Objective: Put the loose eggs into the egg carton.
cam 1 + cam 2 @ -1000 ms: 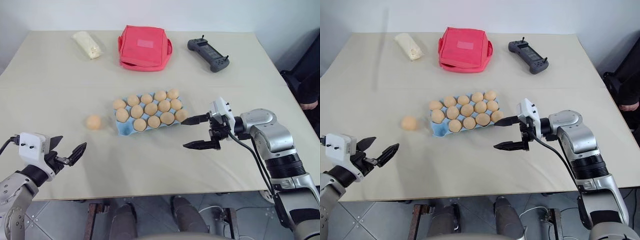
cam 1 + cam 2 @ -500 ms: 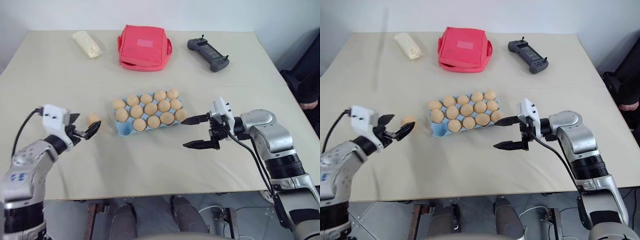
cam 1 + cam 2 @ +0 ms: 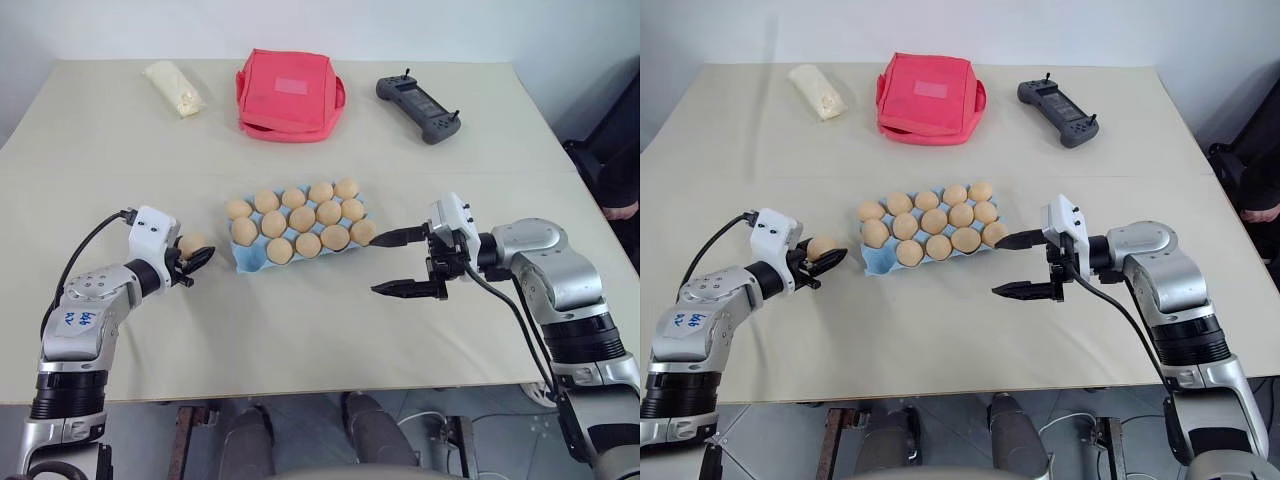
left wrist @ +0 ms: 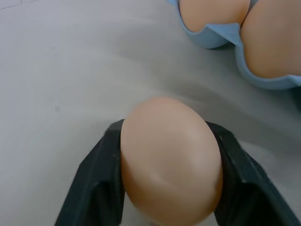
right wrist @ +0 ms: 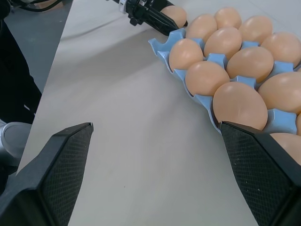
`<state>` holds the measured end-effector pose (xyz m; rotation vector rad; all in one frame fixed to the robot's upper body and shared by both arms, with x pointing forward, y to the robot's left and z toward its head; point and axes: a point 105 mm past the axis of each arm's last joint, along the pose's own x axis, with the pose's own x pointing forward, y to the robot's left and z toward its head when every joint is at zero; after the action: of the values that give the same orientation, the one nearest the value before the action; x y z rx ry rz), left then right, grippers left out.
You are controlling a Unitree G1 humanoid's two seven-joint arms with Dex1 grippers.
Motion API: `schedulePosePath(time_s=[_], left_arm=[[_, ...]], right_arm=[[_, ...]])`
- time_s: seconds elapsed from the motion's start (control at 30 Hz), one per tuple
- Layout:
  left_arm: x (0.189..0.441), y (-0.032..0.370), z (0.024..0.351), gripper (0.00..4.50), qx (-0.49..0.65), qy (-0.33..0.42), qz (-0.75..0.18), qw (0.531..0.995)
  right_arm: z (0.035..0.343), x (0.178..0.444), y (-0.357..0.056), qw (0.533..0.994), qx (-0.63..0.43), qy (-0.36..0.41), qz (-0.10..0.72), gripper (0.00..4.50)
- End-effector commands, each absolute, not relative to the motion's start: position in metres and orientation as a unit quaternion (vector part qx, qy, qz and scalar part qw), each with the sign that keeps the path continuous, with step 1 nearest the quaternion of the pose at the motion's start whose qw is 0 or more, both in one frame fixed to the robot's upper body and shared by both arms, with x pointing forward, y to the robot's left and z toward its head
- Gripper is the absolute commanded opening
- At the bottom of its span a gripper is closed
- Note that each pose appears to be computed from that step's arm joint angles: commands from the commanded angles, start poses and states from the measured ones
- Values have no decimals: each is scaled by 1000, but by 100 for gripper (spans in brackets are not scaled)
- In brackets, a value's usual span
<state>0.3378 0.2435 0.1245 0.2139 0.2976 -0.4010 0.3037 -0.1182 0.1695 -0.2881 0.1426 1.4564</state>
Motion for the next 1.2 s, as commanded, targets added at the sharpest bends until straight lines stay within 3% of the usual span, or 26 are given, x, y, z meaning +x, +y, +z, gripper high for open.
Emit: schedulePosePath(time_s=[0.03, 0.17, 0.33, 0.77, 1.03, 1.2], left_arm=[[336, 240, 158, 182, 119, 82, -209, 967], [329, 217, 192, 182, 103, 4, -264, 959], [317, 197, 200, 182, 95, -3, -315, 944], [314, 160, 165, 182, 90, 60, -389, 915], [323, 161, 183, 441, 92, 22, -375, 922], [327, 169, 204, 447, 77, -26, -354, 932]], right_arm=[[182, 301, -122, 739, -140, 45, 658, 450], [183, 301, -123, 741, -141, 44, 655, 450], [184, 302, -124, 745, -141, 43, 651, 450], [182, 300, -122, 757, -134, 38, 639, 450], [181, 300, -124, 765, -130, 35, 630, 450], [181, 301, -125, 770, -129, 31, 624, 450]])
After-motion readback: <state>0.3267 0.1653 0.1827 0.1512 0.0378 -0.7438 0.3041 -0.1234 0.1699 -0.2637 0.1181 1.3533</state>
